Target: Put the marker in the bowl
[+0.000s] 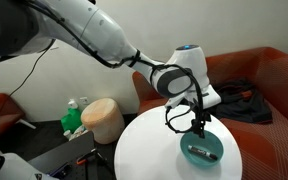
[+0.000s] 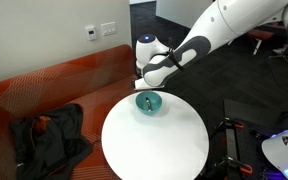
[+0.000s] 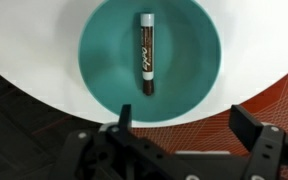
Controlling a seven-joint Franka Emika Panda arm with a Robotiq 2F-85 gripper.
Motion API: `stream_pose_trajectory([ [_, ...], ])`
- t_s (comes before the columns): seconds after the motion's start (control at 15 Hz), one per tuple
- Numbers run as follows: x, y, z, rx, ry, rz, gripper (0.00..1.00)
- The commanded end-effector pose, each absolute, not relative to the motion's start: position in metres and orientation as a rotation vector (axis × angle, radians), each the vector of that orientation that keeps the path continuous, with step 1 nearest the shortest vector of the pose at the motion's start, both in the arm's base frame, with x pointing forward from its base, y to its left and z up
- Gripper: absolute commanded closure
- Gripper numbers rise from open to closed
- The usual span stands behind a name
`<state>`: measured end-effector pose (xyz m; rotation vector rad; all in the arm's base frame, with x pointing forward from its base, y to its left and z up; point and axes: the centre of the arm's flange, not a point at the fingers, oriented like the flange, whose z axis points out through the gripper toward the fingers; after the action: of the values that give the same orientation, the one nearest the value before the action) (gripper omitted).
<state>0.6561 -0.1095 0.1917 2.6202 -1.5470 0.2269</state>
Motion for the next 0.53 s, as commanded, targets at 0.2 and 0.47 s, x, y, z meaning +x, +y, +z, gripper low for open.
stream_pose_trajectory([
  [0.2, 0.612, -0.065, 0.26, 2.631, -1.567, 0.446, 0.0],
  [0.47, 0.639, -0.074, 0.243, 2.645, -1.55, 0.39, 0.0],
])
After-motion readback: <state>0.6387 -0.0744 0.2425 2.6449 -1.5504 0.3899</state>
